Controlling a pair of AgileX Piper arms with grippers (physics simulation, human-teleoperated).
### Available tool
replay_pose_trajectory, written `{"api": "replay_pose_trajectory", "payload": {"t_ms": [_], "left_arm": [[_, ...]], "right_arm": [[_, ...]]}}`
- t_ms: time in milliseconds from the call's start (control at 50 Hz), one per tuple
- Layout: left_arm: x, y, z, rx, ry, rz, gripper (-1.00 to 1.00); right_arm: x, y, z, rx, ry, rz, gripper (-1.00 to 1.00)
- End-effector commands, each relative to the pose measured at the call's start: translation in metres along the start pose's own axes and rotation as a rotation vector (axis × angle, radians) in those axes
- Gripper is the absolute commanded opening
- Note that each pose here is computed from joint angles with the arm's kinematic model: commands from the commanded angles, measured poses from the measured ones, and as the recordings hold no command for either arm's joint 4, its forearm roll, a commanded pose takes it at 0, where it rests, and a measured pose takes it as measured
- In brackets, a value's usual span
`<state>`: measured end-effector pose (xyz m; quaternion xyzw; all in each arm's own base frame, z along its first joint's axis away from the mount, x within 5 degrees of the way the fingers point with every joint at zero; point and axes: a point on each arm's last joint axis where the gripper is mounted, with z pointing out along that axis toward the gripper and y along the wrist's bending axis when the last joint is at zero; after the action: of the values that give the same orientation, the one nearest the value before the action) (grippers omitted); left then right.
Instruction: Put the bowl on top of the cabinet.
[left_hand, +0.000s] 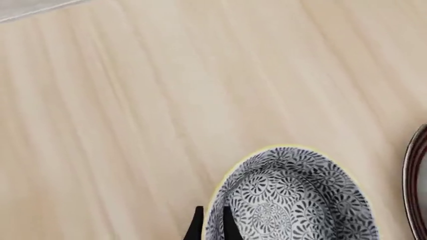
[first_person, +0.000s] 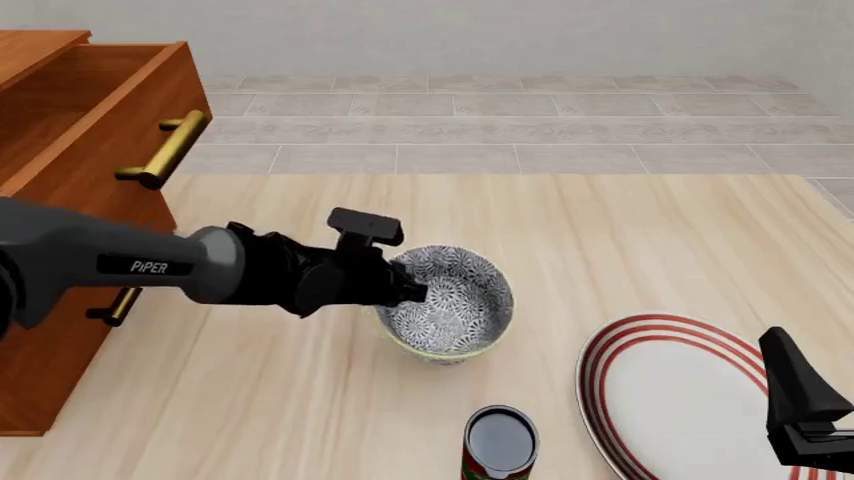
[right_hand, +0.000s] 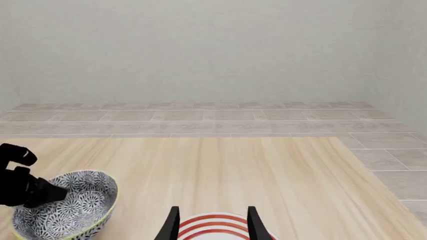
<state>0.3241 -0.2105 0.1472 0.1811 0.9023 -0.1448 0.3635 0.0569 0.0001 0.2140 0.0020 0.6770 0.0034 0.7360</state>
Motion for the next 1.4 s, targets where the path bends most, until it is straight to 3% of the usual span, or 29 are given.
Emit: {"api": "replay_pose_trajectory", "payload": {"t_ms": [20, 120, 140, 340, 600, 740, 980, 1400], "left_arm": [[-0.001, -0.001, -0.033, 0.008, -0.047, 0.024, -1.0], [-0.012, 0.002, -0.062, 0.008, -0.105, 0.021, -1.0], [-0.012, -0.007, -0.07, 0.029, -0.114, 0.022, -1.0], [-0.026, 0.004, -0.112, 0.01, -0.207, 0.037, -1.0], [-0.033, 0.009, -0.133, -0.003, -0.245, 0.039, -1.0], [-0.036, -0.005, -0.158, 0.034, -0.284, 0.075, -1.0], [-0.036, -0.012, -0.184, 0.059, -0.327, 0.1, -1.0], [-0.052, -0.012, -0.272, 0.07, -0.506, 0.122, -1.0]], "right_arm": [[0.0, 0.0, 0.0, 0.0, 0.0, 0.0, 1.0], [0.0, 0.0, 0.0, 0.0, 0.0, 0.0, 1.0], [0.0, 0.0, 0.0, 0.0, 0.0, 0.0, 1.0], [0.0, 0.0, 0.0, 0.0, 0.0, 0.0, 1.0], [0.0, 0.0, 0.0, 0.0, 0.0, 0.0, 1.0], [0.0, 0.0, 0.0, 0.0, 0.0, 0.0, 1.0], [0.0, 0.0, 0.0, 0.0, 0.0, 0.0, 1.0], [0.0, 0.0, 0.0, 0.0, 0.0, 0.0, 1.0]]}}
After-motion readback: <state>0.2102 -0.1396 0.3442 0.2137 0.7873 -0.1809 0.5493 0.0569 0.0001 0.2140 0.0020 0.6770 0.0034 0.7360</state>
